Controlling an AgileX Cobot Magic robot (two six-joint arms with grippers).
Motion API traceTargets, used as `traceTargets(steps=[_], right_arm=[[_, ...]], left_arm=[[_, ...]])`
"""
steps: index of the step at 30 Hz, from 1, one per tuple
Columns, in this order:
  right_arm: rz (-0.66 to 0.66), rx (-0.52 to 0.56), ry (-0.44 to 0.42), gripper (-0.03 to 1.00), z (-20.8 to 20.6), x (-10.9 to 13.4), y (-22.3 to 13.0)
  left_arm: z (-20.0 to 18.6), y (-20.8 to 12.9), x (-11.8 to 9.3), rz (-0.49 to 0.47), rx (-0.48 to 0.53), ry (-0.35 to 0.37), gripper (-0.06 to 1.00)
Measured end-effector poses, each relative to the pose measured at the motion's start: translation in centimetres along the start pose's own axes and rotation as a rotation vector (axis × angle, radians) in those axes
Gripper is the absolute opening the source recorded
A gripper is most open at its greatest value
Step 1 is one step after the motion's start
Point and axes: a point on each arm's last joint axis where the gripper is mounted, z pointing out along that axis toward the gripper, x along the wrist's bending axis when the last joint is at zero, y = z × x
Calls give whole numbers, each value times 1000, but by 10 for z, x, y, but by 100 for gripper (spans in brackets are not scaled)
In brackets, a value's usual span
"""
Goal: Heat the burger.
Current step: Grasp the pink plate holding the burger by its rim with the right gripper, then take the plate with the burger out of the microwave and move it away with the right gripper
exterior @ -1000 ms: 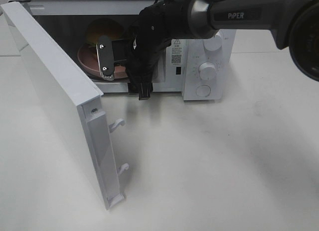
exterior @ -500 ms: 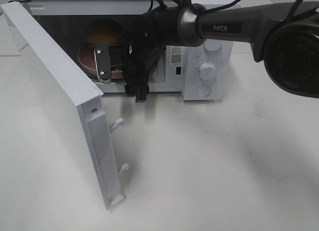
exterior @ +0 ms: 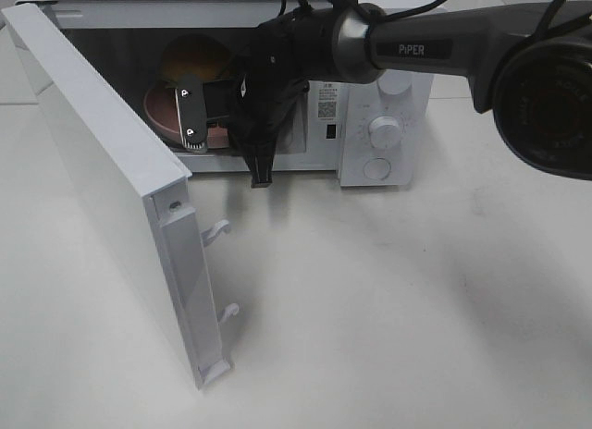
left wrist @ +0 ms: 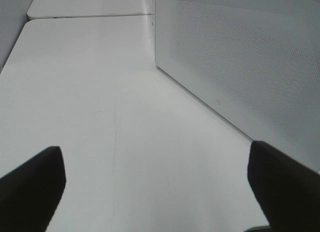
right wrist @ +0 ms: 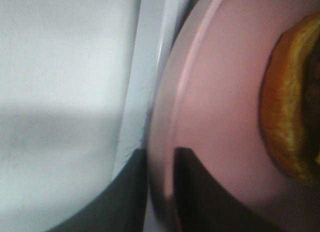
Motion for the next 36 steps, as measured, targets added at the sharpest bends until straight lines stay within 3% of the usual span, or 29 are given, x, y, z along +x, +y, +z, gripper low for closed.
traceTargets(steps=[1, 2, 18, 30, 36], right_arm=[[-11, -7, -11, 12, -2, -2, 2], [-25, -7, -17, 11, -2, -2, 3], [-81, -10, 53, 9, -17, 1, 3], [-298, -78, 76, 8, -40, 25, -6], [-338, -113, 94, 8, -47, 33, -7]], left_arm=[[0, 0, 0, 0, 0, 0, 90], [0, 0, 0, 0, 0, 0, 90], [0, 0, 0, 0, 0, 0, 90], [0, 0, 0, 0, 0, 0, 90], [0, 0, 0, 0, 0, 0, 90]])
